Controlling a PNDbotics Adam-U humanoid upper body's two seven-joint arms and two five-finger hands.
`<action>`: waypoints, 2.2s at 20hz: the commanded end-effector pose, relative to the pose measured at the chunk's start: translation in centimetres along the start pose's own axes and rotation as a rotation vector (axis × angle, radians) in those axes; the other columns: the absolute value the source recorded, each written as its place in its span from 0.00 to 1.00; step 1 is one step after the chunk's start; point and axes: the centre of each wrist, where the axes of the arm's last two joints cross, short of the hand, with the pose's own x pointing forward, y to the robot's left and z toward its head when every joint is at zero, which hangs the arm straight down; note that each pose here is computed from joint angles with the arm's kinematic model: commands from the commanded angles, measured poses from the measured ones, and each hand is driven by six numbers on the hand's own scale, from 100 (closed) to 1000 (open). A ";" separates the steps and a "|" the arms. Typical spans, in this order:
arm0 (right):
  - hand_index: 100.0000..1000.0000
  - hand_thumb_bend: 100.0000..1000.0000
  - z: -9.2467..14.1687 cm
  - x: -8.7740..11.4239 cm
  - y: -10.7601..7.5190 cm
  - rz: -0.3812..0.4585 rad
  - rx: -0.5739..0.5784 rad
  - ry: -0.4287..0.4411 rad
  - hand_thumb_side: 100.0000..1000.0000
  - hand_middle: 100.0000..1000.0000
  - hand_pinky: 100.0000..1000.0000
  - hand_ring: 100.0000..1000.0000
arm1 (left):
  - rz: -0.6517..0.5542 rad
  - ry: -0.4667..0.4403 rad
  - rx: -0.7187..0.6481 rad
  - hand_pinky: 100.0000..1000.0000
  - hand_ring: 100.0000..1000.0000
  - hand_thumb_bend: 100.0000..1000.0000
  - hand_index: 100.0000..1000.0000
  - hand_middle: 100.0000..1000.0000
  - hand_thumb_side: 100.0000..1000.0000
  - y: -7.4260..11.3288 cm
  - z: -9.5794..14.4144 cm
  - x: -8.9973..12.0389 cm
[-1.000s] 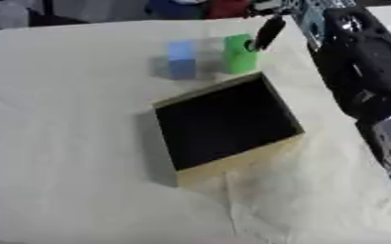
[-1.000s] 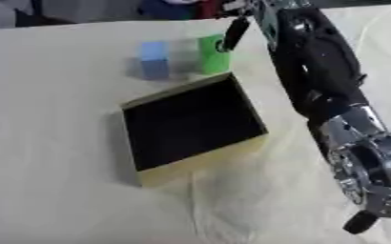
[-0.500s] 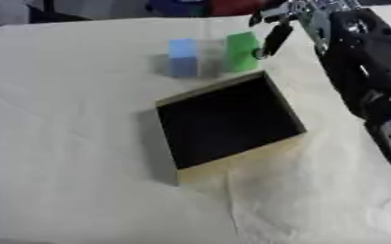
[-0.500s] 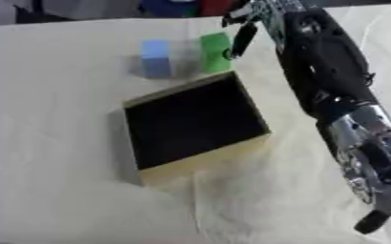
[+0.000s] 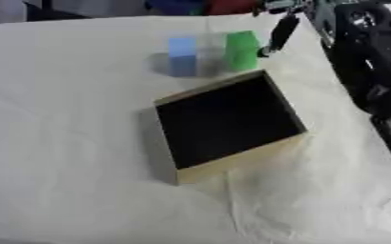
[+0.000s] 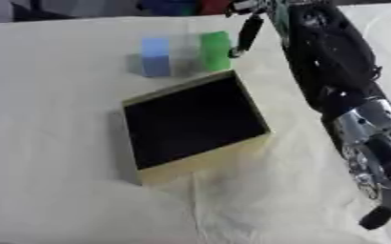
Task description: Pick up objects on the table and place them in the box.
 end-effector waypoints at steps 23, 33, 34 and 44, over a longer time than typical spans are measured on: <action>1.00 0.33 -0.1 0.4 -0.5 -0.002 -0.033 0.036 0.39 0.95 0.87 0.94 | 0.005 -0.046 0.008 0.73 0.61 0.08 0.85 0.66 0.69 0.1 -1.1 0.7; 0.83 0.06 0.1 1.0 -1.1 -0.018 -0.226 0.016 0.35 0.56 0.78 0.77 | 0.005 -0.043 0.000 0.73 0.61 0.07 0.85 0.66 0.69 0.1 -1.1 0.7; 0.79 0.00 0.1 1.0 -1.2 -0.019 -0.238 0.013 0.41 0.52 0.77 0.75 | 0.004 -0.043 -0.001 0.73 0.61 0.07 0.85 0.66 0.69 0.1 -1.2 0.7; 0.76 0.00 2.4 0.7 -4.6 -0.039 -0.326 -0.061 0.40 0.52 0.76 0.72 | -0.009 -0.042 -0.010 0.73 0.61 0.08 0.85 0.67 0.69 0.3 -1.1 0.6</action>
